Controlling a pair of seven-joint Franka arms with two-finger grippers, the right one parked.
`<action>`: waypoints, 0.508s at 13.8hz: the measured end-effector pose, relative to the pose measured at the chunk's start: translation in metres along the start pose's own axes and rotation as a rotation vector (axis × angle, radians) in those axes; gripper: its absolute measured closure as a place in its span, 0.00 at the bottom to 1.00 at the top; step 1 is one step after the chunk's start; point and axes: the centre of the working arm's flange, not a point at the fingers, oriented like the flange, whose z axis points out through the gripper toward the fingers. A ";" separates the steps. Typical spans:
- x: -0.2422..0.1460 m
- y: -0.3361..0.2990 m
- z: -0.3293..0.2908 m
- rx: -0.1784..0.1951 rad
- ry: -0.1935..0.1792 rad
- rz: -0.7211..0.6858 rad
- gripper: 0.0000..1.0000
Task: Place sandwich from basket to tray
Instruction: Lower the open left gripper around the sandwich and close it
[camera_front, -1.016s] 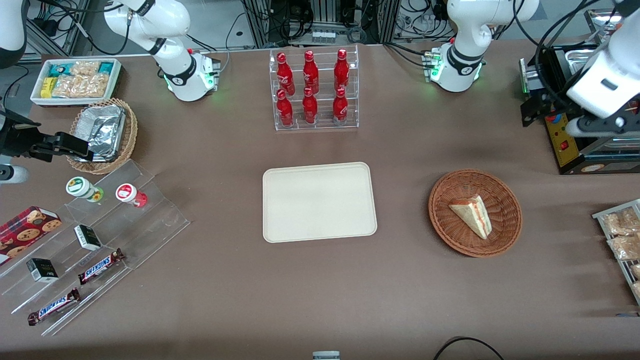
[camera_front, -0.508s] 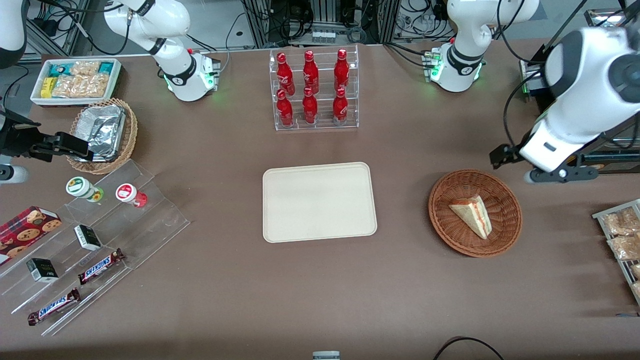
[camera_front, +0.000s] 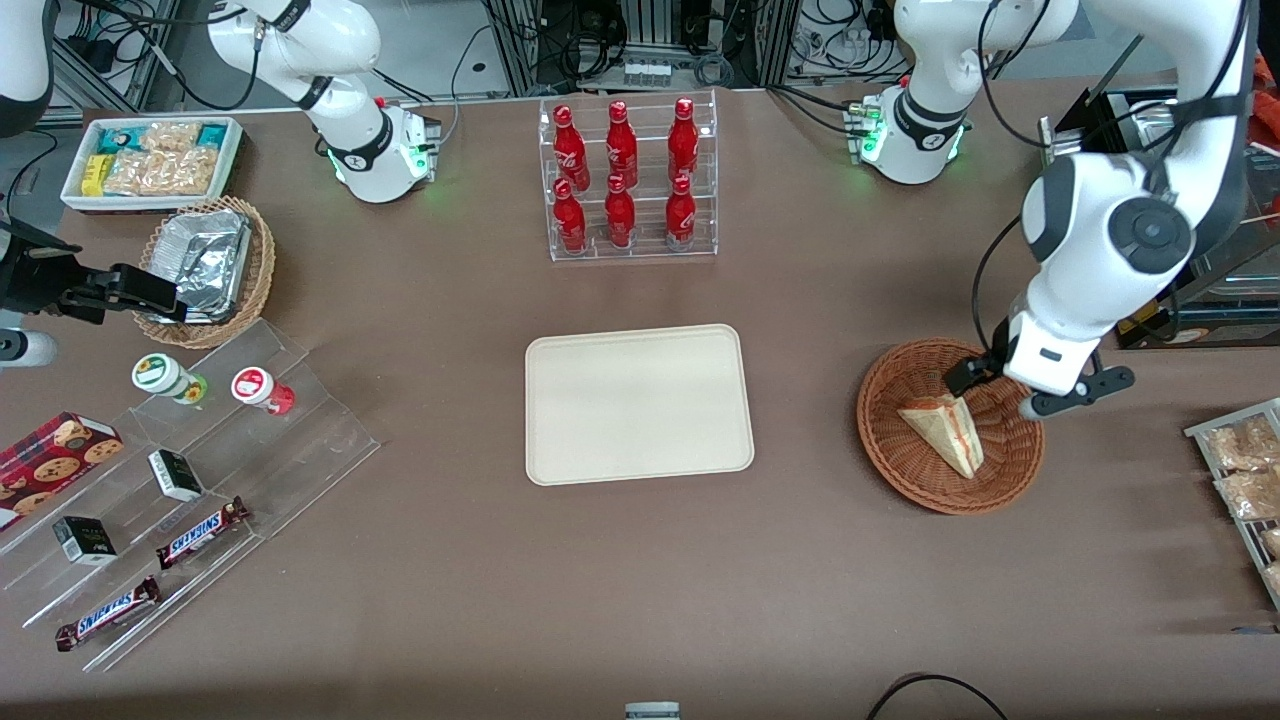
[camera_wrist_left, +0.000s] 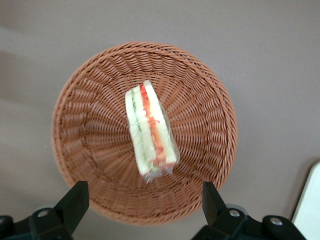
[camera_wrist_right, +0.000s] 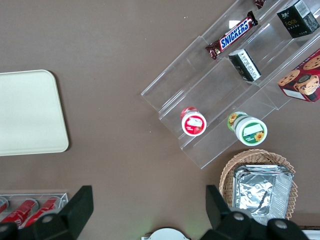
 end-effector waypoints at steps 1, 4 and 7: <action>-0.001 0.001 0.015 -0.006 0.008 -0.012 0.00; -0.004 0.000 0.050 0.002 -0.015 -0.026 0.00; -0.005 0.000 0.070 0.010 -0.033 -0.032 0.00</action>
